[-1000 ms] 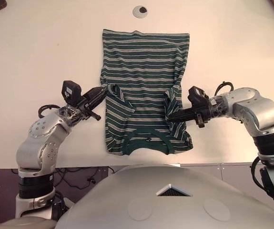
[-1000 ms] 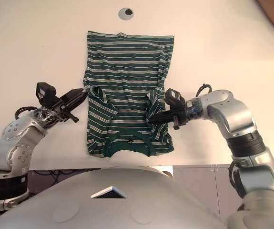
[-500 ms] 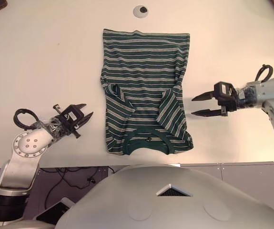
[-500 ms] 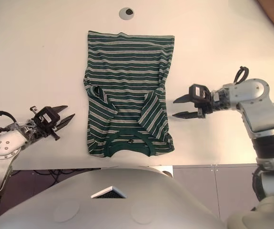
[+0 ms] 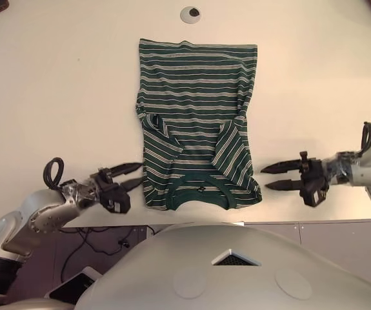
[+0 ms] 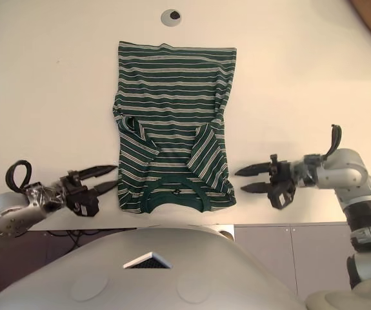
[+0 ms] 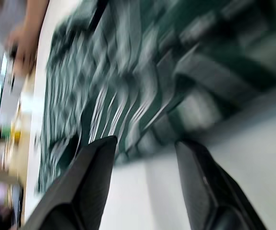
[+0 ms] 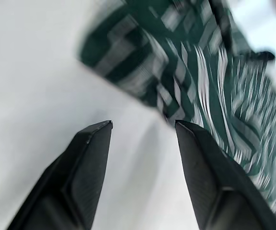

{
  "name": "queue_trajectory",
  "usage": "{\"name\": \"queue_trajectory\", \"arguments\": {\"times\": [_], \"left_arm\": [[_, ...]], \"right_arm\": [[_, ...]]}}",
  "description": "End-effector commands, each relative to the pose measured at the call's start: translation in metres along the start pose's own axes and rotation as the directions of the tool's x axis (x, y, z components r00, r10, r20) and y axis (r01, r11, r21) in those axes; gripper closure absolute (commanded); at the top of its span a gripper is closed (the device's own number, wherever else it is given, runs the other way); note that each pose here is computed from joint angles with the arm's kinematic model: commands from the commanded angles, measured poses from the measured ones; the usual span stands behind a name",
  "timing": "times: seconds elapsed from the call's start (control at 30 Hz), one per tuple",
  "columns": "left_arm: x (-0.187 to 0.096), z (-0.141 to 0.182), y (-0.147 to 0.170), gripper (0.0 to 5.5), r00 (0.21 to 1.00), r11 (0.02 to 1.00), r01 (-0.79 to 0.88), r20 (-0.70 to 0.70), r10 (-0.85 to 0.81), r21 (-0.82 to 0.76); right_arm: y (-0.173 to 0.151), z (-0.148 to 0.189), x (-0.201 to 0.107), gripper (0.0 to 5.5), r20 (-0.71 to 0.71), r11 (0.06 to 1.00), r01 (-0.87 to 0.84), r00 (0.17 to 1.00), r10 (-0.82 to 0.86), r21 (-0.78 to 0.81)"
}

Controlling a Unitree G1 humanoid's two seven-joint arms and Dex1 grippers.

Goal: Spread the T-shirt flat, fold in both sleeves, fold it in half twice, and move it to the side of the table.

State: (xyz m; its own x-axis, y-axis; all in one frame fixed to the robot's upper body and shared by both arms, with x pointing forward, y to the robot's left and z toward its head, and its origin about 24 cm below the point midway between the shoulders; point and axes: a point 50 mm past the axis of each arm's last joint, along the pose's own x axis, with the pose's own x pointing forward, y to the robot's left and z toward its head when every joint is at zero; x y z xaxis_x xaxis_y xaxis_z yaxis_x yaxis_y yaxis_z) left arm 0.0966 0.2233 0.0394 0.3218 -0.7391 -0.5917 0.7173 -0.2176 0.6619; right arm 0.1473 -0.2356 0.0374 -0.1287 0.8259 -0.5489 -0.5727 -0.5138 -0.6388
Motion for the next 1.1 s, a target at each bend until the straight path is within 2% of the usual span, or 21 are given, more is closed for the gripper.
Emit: {"name": "queue_trajectory", "arguments": {"times": [0.03, 0.13, 0.2, 0.4, 0.47, 0.53, 0.67, 0.77, 0.87, 0.97, 1.1], "left_arm": [[0.002, -0.001, -0.033, 3.32, 0.972, 0.972, 0.233, -0.003, -0.233, 0.025], [0.009, -0.002, -0.031, 3.32, 0.969, 0.968, 0.245, 0.005, -0.246, 0.054], [0.013, -0.003, -0.030, 3.28, 0.969, 0.967, 0.247, 0.006, -0.248, 0.055], [0.018, -0.006, -0.032, 4.20, 0.957, 0.957, 0.289, -0.004, -0.289, 0.029], [0.017, -0.009, -0.034, 4.51, 0.955, 0.948, 0.289, -0.022, -0.294, -0.131], [0.017, -0.010, -0.032, 4.78, 0.948, 0.929, 0.306, -0.028, -0.318, -0.206], [0.019, -0.011, -0.027, 5.41, 0.944, 0.922, 0.314, -0.029, -0.329, -0.228], [0.021, -0.012, -0.029, 5.47, 0.944, 0.919, 0.311, -0.035, -0.329, -0.241], [0.022, -0.012, -0.031, 5.50, 0.941, 0.916, 0.317, -0.036, -0.336, -0.244], [0.023, -0.012, -0.031, 5.50, 0.942, 0.917, 0.315, -0.035, -0.333, -0.246], [0.023, -0.013, -0.030, 5.50, 0.945, 0.919, 0.306, -0.037, -0.324, -0.248]], "right_arm": [[-0.003, -0.002, 0.032, 3.12, 0.080, 0.997, -0.038, 0.996, 0.043, -0.068], [-0.012, 0.005, 0.044, 3.12, 0.091, 0.993, -0.018, 0.995, 0.028, -0.113], [-0.011, 0.013, 0.040, 3.39, 0.085, 0.992, -0.024, 0.996, 0.034, -0.121], [-0.010, 0.029, 0.003, 4.29, 0.044, 0.995, -0.051, 0.997, 0.055, -0.087], [-0.002, 0.021, -0.020, 4.59, -0.001, 0.998, -0.060, 0.998, 0.060, -0.012], [0.003, 0.013, -0.035, 4.86, -0.041, 0.998, -0.059, 0.997, 0.060, 0.035], [-0.007, 0.014, -0.040, 5.48, -0.031, 0.999, -0.020, 0.999, 0.021, 0.034], [-0.022, 0.018, -0.030, 5.50, -0.014, 0.999, 0.040, 0.999, -0.039, 0.031], [-0.033, 0.029, -0.011, 5.05, 0.025, 0.999, 0.039, 0.999, -0.040, 0.021], [-0.060, 0.041, 0.015, 4.56, 0.047, 1.000, 0.031, 0.998, -0.031, 0.006], [-0.082, 0.038, 0.022, 3.94, 0.021, 1.000, -0.012, 1.000, 0.012, 0.026]]}}
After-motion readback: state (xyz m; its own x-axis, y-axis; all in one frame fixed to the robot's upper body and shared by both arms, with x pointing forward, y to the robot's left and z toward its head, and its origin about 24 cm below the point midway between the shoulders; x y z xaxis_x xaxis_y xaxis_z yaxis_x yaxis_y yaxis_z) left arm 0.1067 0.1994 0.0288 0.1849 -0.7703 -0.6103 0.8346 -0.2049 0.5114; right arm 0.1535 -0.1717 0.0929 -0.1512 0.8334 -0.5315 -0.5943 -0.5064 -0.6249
